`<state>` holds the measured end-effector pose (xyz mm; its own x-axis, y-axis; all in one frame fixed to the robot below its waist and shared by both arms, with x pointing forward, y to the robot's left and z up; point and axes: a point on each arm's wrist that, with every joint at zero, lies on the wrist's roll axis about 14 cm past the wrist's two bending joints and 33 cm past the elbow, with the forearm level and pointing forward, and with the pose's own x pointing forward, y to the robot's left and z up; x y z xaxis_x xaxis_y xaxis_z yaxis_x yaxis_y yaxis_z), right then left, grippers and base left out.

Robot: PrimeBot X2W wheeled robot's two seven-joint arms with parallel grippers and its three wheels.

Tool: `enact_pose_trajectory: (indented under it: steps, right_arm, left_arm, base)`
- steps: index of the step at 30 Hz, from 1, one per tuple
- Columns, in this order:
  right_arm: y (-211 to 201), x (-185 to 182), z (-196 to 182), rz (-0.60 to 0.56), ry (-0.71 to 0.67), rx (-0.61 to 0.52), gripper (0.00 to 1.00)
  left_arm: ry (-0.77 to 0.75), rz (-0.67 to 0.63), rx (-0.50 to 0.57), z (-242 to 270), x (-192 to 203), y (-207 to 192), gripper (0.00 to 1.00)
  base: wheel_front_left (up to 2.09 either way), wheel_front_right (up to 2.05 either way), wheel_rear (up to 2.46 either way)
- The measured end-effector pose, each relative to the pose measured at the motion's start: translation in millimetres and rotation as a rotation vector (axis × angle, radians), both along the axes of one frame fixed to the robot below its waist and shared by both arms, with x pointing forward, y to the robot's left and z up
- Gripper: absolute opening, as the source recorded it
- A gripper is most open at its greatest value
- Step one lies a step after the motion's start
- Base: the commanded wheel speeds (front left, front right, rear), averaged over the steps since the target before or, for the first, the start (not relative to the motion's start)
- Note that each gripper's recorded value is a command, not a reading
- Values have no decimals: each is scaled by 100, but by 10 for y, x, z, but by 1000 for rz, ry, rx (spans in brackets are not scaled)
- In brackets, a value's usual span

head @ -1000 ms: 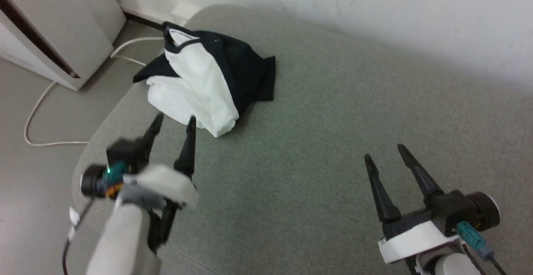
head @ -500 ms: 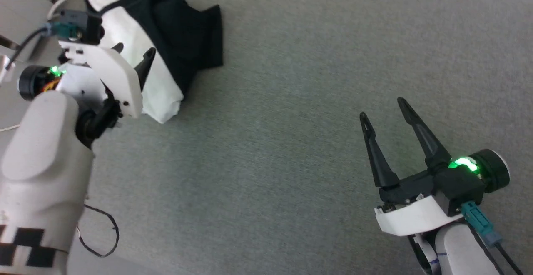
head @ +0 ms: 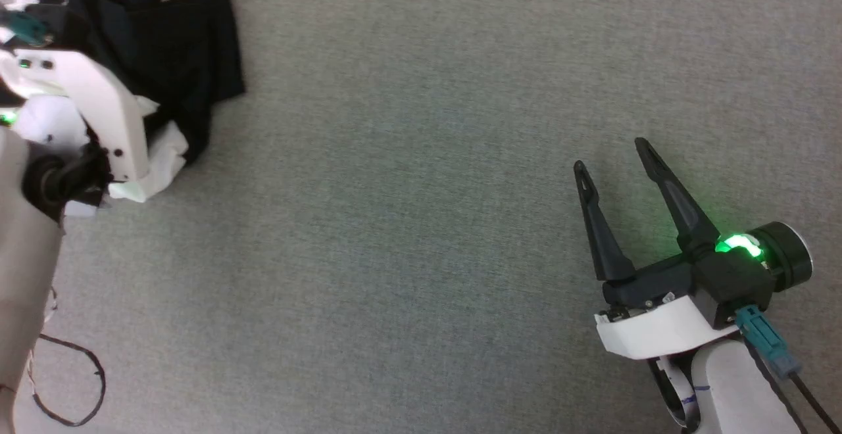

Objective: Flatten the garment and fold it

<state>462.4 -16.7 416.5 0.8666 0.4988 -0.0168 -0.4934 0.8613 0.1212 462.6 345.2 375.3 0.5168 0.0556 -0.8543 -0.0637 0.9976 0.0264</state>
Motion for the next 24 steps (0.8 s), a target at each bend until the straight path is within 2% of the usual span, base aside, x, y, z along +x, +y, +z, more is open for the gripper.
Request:
enact_pose_trajectory:
  steps: [1, 6, 9, 16, 24]
  right_arm:
    - [-24, 0, -18, -6, 5, -2, 100]
    - [-73, -5, 25, -20, 3, -2, 100]
    - [-79, -16, 110, -22, -14, -3, 100]
    - [-101, -97, 423, -31, -65, 16, 100]
    - [-276, -306, 770, -76, -118, 26, 100]
  left_arm:
    - [-8, 5, -11, -4, 21, -4, 0]
    - [-98, 24, -27, 92, 86, 8, 0]
    - [-219, 45, -22, 267, 147, 57, 0]
    - [-677, 76, 95, 1312, 361, 319, 0]
    - [-1153, -52, 130, 2694, 317, -27, 0]
  base:
    - [0, 0, 0]
    - [0, 0, 0]
    - [0, 0, 0]
    - [0, 0, 0]
    - [0, 0, 0]
